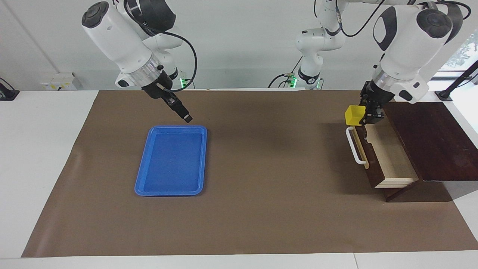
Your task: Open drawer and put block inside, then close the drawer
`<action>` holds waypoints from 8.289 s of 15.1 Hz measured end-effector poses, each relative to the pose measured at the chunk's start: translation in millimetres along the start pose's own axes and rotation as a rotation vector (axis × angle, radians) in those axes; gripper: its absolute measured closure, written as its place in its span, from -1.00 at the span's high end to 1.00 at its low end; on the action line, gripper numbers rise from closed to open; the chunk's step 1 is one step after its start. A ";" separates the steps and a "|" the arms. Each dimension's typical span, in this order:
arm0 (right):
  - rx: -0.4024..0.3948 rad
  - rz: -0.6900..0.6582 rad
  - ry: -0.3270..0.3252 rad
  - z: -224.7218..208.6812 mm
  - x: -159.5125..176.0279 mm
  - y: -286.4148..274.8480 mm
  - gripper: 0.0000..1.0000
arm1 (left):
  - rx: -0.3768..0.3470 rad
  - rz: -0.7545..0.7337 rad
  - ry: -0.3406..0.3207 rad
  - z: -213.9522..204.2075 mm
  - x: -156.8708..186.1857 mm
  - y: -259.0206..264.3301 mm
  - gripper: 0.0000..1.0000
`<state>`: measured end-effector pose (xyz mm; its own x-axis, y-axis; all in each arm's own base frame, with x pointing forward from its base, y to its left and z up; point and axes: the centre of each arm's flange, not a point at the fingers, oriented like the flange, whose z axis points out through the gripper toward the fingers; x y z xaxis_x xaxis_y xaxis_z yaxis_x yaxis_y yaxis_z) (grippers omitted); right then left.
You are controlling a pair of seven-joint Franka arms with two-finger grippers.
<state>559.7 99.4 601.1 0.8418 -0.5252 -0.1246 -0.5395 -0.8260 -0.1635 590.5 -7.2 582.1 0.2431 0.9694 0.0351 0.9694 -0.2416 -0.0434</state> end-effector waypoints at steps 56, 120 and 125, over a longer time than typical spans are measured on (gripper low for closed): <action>-0.248 -0.484 -0.017 -47.4 36.3 125.9 1.00 | -0.030 -0.089 -0.009 113.2 -58.5 16.4 1.00; -0.248 -0.485 -0.017 -47.3 35.9 125.2 1.00 | -0.144 0.582 0.000 -5.7 21.6 -42.4 1.00; -0.247 -0.482 -0.016 -48.1 36.7 126.7 1.00 | -0.168 0.983 0.028 -35.6 12.6 -56.3 1.00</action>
<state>523.1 -34.4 622.9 0.9915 -0.0736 -0.1070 -0.0709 -0.9971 0.0291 540.1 17.1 620.5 0.9387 0.3346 0.0830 0.3287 -0.9413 0.0765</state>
